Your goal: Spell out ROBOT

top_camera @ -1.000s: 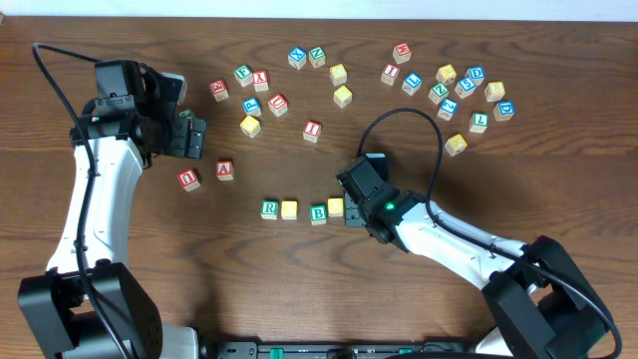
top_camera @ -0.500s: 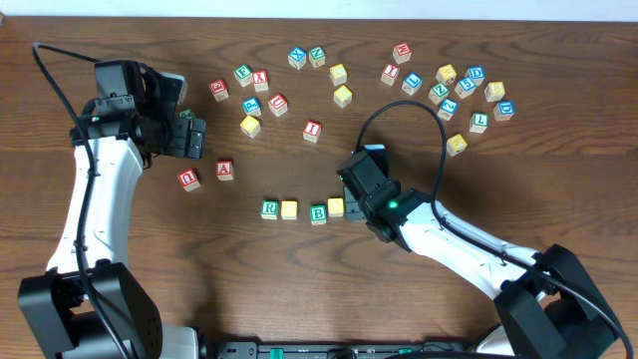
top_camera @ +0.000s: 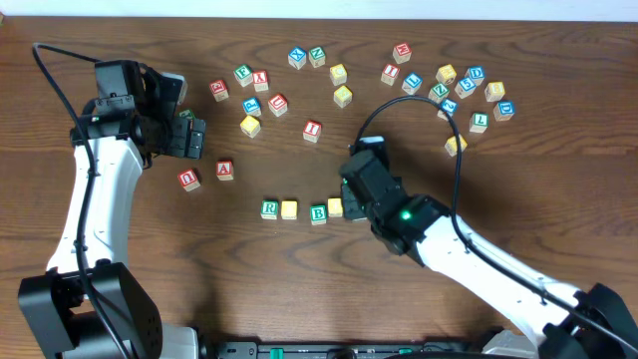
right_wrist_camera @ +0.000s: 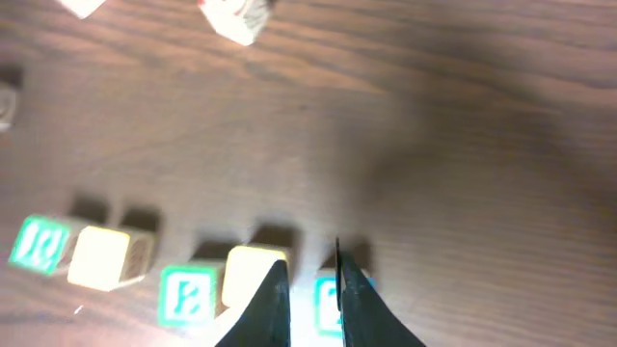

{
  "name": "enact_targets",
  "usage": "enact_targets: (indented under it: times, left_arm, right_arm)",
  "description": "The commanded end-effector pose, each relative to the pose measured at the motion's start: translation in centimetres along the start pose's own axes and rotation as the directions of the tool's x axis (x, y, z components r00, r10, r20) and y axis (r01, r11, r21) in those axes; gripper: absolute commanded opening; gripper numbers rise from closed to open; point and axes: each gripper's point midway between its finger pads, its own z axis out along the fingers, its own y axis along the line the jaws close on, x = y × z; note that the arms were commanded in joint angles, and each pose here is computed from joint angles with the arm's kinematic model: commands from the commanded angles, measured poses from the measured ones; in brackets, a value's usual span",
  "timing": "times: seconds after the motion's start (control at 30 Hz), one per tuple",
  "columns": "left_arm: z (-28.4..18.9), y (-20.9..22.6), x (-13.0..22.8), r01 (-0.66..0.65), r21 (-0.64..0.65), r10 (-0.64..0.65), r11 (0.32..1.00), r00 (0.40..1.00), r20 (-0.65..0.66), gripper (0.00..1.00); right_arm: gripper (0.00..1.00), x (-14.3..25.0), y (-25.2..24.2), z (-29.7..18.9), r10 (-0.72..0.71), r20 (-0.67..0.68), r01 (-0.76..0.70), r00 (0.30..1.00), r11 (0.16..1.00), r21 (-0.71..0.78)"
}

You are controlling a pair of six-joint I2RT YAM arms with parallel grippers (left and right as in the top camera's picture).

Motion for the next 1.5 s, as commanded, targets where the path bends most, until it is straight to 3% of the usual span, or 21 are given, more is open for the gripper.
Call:
enact_targets:
  times: [0.0, 0.33, 0.73, 1.47]
  left_arm:
    - [-0.1, -0.1, -0.6, -0.007, 0.010, 0.007, 1.000, 1.000, 0.011, 0.98]
    - [-0.1, -0.1, -0.6, -0.007, 0.010, 0.007, 1.000, 1.000, 0.011, 0.98]
    - [-0.1, -0.1, -0.6, -0.007, 0.010, 0.007, 1.000, 1.000, 0.011, 0.97]
    - [-0.1, -0.1, -0.6, -0.007, 0.010, 0.007, 1.000, 1.000, 0.011, 0.98]
  right_arm:
    - [0.10, 0.4, 2.1, -0.8, -0.040, -0.007, 0.039, 0.999, 0.998, -0.055]
    - [0.01, 3.2, 4.5, -1.2, -0.126, -0.062, 0.120, 0.990, 0.988, -0.093]
    - [0.01, 6.9, 5.3, 1.8, -0.165, -0.178, 0.150, 0.970, 0.984, -0.092]
    - [0.01, 9.0, 7.2, 1.4, -0.209, -0.214, 0.174, 0.954, 0.970, -0.171]
